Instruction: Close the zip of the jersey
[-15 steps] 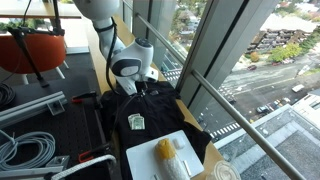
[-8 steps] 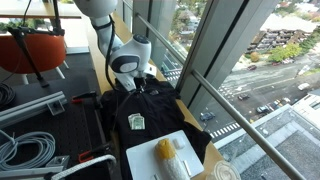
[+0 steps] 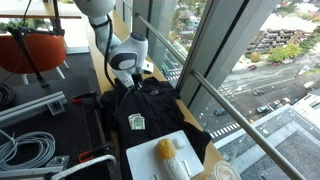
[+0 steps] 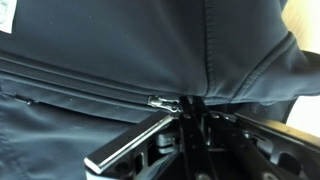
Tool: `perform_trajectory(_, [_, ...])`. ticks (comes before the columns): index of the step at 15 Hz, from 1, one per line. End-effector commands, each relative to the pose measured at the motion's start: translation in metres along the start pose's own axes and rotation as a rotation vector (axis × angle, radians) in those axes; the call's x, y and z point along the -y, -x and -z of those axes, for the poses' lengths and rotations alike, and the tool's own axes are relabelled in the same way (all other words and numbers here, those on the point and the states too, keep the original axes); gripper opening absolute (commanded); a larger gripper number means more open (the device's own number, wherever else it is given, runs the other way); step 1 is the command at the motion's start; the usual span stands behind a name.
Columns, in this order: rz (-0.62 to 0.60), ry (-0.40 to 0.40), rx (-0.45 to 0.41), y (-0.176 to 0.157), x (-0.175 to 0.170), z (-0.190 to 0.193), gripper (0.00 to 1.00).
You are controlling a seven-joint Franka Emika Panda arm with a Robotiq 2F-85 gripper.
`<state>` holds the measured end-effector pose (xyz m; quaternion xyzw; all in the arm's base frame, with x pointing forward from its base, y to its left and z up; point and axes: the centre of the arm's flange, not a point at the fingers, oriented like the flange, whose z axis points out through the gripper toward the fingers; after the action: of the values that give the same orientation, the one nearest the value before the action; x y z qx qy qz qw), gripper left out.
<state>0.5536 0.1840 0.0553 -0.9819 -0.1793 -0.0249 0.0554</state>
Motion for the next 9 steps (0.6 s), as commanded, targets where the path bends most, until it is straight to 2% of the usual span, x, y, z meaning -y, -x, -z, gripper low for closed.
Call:
perform_trajectory(1, [0.022,-0.018,-0.017,-0.016,0.027,-0.002,0.02])
perform_trajectory(9, [0.067,-0.046,-0.035,-0.025,0.064,0.001,0.02])
